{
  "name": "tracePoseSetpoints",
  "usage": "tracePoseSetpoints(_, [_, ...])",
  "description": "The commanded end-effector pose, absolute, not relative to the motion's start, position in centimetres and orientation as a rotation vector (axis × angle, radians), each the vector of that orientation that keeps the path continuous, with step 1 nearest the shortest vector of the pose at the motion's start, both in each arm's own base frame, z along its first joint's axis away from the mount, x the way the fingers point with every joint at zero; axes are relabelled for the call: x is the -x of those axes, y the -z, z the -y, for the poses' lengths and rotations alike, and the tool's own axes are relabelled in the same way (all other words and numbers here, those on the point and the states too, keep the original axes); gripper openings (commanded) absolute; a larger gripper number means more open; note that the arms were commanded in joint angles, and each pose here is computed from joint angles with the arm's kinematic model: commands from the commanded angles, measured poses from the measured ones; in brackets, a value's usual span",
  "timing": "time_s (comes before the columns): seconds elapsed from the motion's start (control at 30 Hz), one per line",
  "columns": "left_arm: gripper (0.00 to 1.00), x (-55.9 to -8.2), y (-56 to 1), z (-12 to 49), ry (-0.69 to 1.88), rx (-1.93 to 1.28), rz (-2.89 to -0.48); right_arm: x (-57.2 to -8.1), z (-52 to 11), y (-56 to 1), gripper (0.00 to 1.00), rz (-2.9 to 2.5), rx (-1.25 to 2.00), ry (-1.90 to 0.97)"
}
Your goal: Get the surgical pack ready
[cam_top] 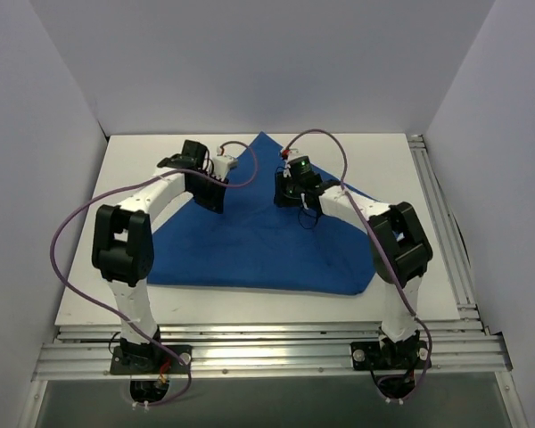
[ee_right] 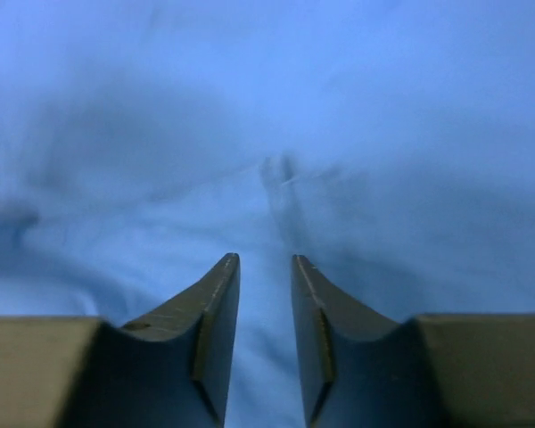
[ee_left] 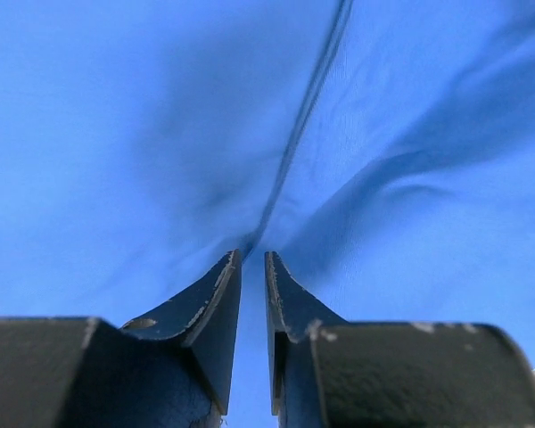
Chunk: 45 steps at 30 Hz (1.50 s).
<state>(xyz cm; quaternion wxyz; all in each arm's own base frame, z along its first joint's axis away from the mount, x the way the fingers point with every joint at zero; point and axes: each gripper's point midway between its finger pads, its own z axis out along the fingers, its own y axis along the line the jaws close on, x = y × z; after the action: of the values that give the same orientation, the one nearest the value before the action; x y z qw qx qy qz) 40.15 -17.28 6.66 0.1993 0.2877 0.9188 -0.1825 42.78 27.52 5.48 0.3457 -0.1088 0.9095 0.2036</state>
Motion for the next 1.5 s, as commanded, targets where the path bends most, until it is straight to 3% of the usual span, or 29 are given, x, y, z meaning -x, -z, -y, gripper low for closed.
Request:
tracePoseSetpoints(0.0, [0.27, -42.3, -15.8, 15.9, 0.385, -0.776, -2.375, -43.8, -22.8, -11.8, 0.28, -2.3, 0.229, -0.204])
tracePoseSetpoints(0.13, [0.27, -39.0, -16.0, 14.0, 0.317, -0.83, -2.428, -41.2, -19.6, -13.4, 0.28, -2.312, 0.156, -0.04])
tracePoseSetpoints(0.43, [0.26, -29.9, -9.2, 9.3, 0.144, -0.999, -2.723, -30.6, -18.6, -9.2, 0.0, -2.47, 0.107, 0.081])
tracePoseSetpoints(0.53, [0.26, -28.4, -7.1, 9.7, 0.168, -1.043, -2.767, -28.7, -18.6, -7.4, 0.0, -2.515, 0.078, 0.045])
tracePoseSetpoints(0.7, [0.26, -29.8, -4.6, 11.2, 0.201, -1.016, -2.762, -27.2, -21.2, -3.3, 0.0, -2.574, 0.078, -0.162])
tracePoseSetpoints(1.0, [0.25, -30.8, 0.1, 12.1, 0.242, -1.032, -2.816, -25.9, -19.6, 0.5, 0.0, -2.631, 0.01, -0.095])
tracePoseSetpoints(1.17, [0.25, -30.7, -1.2, 12.0, 0.243, -1.03, -2.797, -26.8, -18.4, -2.2, 0.0, -2.585, 0.011, 0.006])
tracePoseSetpoints(1.47, [0.3, -32.7, -8.5, 13.1, 0.266, -0.978, -2.661, -29.9, -18.8, -9.0, 0.0, -2.438, 0.019, 0.038])
